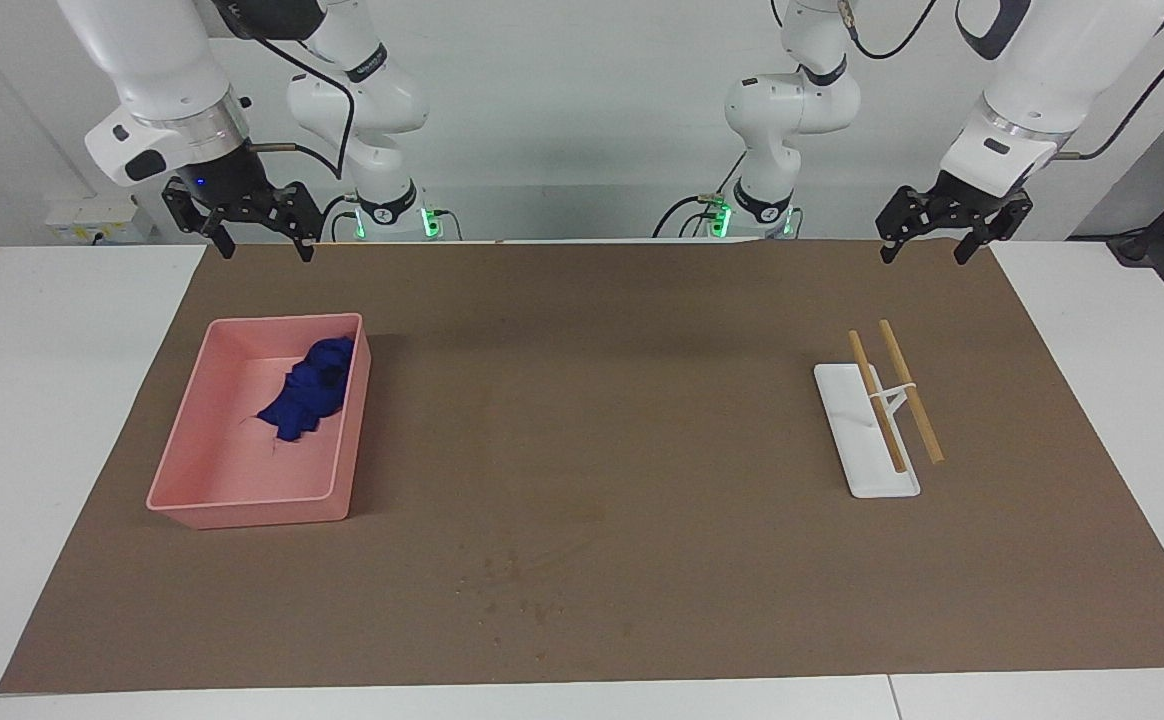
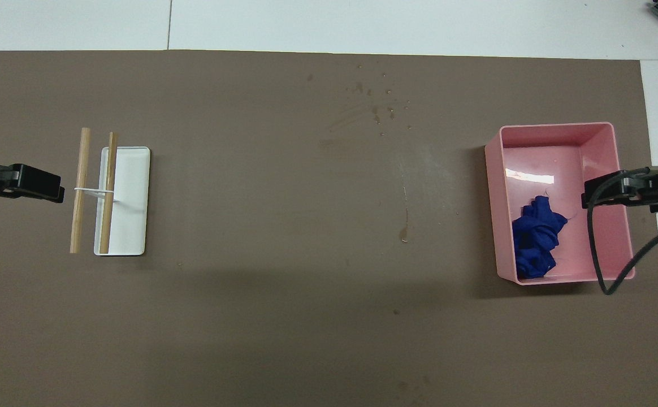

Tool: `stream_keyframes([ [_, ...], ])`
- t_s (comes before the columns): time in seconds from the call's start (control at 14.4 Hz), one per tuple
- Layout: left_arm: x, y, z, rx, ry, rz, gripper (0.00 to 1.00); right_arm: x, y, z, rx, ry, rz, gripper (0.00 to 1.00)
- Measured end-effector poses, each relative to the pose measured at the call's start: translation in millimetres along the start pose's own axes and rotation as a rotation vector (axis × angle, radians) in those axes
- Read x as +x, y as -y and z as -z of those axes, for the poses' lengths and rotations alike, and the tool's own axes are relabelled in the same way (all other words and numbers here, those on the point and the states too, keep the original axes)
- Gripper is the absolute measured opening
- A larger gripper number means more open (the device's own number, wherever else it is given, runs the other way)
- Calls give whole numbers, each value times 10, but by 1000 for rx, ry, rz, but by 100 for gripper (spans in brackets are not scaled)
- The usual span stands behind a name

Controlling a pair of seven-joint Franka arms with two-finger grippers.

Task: Wipe water with towel using both arms

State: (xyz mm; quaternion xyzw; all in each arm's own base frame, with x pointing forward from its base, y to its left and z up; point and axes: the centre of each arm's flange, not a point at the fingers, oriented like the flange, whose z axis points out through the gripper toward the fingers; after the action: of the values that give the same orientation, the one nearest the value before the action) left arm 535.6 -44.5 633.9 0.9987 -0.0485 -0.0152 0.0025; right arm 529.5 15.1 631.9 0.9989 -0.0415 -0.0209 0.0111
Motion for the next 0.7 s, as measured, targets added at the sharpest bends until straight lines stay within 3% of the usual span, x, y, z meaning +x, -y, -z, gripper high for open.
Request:
stream_keyframes([
  [0.7, 0, 0, 0, 0, 0, 0, 100, 233, -40, 88, 6, -14, -10, 100],
])
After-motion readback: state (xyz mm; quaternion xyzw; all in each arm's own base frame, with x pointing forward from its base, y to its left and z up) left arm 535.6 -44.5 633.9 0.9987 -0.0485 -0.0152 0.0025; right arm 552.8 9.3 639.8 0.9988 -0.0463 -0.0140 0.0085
